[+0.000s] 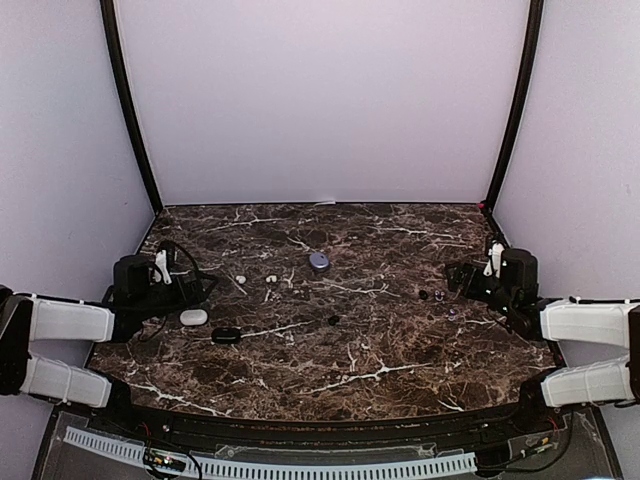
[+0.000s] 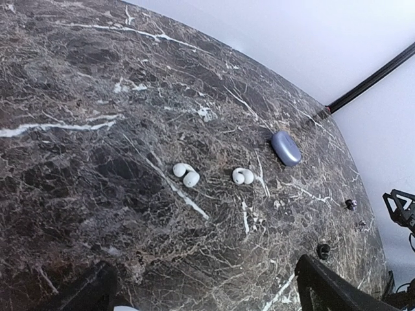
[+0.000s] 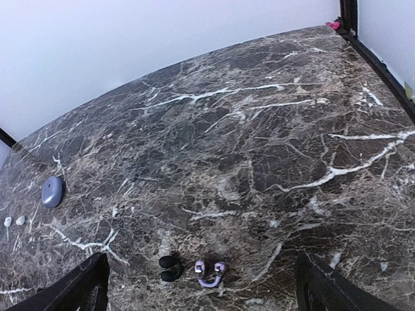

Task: Insert the wireless bluetooth earbuds into the charging case
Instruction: Pick up the charging case from the center of the board.

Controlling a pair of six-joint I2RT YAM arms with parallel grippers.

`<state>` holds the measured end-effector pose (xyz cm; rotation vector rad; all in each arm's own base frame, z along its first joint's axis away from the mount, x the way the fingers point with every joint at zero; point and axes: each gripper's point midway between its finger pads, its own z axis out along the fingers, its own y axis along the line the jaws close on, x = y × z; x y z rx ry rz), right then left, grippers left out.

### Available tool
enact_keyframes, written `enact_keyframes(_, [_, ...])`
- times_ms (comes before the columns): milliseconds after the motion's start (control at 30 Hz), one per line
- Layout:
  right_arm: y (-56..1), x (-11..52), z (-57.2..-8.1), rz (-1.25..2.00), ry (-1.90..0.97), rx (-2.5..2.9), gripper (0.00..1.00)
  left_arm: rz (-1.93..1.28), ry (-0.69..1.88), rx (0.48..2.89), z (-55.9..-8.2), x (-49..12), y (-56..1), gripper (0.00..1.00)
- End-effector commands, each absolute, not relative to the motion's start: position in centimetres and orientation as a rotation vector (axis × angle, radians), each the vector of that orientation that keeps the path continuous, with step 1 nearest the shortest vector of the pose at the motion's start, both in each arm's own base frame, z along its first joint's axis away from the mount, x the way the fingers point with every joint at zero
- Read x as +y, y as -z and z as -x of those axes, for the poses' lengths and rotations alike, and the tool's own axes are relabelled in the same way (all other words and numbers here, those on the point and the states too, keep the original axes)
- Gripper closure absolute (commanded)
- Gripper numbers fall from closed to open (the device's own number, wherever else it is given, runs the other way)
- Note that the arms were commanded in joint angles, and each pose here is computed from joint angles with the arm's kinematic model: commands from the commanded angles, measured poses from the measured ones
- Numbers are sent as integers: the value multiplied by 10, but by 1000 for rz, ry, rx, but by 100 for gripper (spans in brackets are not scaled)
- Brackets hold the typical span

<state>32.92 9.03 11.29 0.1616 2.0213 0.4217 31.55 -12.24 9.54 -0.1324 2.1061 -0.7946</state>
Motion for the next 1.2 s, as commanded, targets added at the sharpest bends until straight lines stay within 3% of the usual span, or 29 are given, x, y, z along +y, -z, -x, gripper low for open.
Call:
enact_keyframes(0, [-125, 78, -339, -247, -358, 1995, 1, 142, 722, 2071, -315, -113, -104, 1])
enact_keyframes(500, [-116, 63, -342, -420, -297, 2076, 1, 176, 865, 2142, -291, -136, -105, 7])
enact_keyframes(1033, [-99, 71, -347, -416, -310, 2146, 1, 302, 268, 2511, -284, -119, -80, 6])
enact_keyframes(1167, [-100, 71, -347, -418, -307, 2140, 1, 518, 152, 2493, -265, -91, -87, 4])
